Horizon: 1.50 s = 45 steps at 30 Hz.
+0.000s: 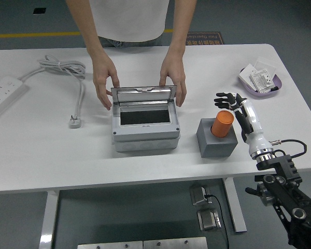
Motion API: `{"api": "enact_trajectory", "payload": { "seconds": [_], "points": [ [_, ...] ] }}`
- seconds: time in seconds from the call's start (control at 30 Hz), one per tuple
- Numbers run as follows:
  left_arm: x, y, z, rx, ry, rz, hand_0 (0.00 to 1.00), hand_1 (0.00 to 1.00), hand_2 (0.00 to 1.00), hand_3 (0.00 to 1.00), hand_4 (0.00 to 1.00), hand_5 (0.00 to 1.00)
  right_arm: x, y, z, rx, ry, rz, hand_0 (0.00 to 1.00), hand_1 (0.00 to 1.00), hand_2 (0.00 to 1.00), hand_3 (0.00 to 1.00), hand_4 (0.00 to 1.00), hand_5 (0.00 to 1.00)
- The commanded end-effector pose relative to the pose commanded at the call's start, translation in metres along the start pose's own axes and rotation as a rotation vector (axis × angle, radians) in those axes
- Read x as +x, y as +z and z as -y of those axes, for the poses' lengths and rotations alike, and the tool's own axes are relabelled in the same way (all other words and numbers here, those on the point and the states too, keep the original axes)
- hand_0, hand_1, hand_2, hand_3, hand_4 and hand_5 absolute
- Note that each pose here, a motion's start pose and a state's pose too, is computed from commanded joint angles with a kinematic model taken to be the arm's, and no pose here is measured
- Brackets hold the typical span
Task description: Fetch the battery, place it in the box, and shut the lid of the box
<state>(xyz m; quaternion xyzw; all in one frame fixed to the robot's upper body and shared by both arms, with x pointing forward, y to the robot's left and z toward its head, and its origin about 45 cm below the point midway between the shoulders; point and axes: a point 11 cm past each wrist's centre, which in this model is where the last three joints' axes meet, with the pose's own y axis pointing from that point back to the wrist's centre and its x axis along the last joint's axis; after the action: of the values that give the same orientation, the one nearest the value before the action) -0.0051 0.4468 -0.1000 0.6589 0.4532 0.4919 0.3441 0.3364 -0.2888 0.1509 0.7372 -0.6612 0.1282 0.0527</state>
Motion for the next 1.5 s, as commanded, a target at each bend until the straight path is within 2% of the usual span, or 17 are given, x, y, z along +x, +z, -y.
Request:
{"api": "enact_trajectory", "payload": {
  "seconds": [0.13,0.17,0.33,0.37,1.5],
  "points": [
    [0.0001,0.0007,0.0000,-0.006,0.000,0.005,0.537,0.575,0.633,0.702,0.698,0.343,-0.0032,0.0008,0.0002,-0.010,-0.028,-0.018,0.684,0.617,0.613,0.651,0.956,0.640],
    [0.0001,0.0008,0.0000,-0.007,0.000,0.005,0.537,0.575,0.632,0.700,0.699,0.341,-0.0038,0.0011,0.0002,-0.012,-0.032,-0.020,0.720,0.674,0.669,0.727,0.776,0.258],
    [0.0004,0.0014,0.0000,-0.012,0.000,0.010,0.537,0.575,0.632,0.700,0.699,0.341,-0.0050,0.0024,0.0003,-0.021,-0.048,-0.027,0.720,0.674,0.669,0.727,0.776,0.258],
    [0.0003,0.0015,-0.0001,-0.013,-0.001,0.010,0.536,0.575,0.626,0.698,0.699,0.335,-0.0049,0.0026,0.0004,-0.022,-0.049,-0.029,0.787,0.726,0.714,0.807,0.750,0.161],
    [-0.0022,0.0025,-0.0001,-0.020,-0.006,0.018,0.536,0.583,0.619,0.692,0.713,0.309,-0.0054,0.0080,-0.0015,-0.044,-0.065,-0.058,0.758,0.730,0.710,0.811,0.825,0.212]
  ]
}}
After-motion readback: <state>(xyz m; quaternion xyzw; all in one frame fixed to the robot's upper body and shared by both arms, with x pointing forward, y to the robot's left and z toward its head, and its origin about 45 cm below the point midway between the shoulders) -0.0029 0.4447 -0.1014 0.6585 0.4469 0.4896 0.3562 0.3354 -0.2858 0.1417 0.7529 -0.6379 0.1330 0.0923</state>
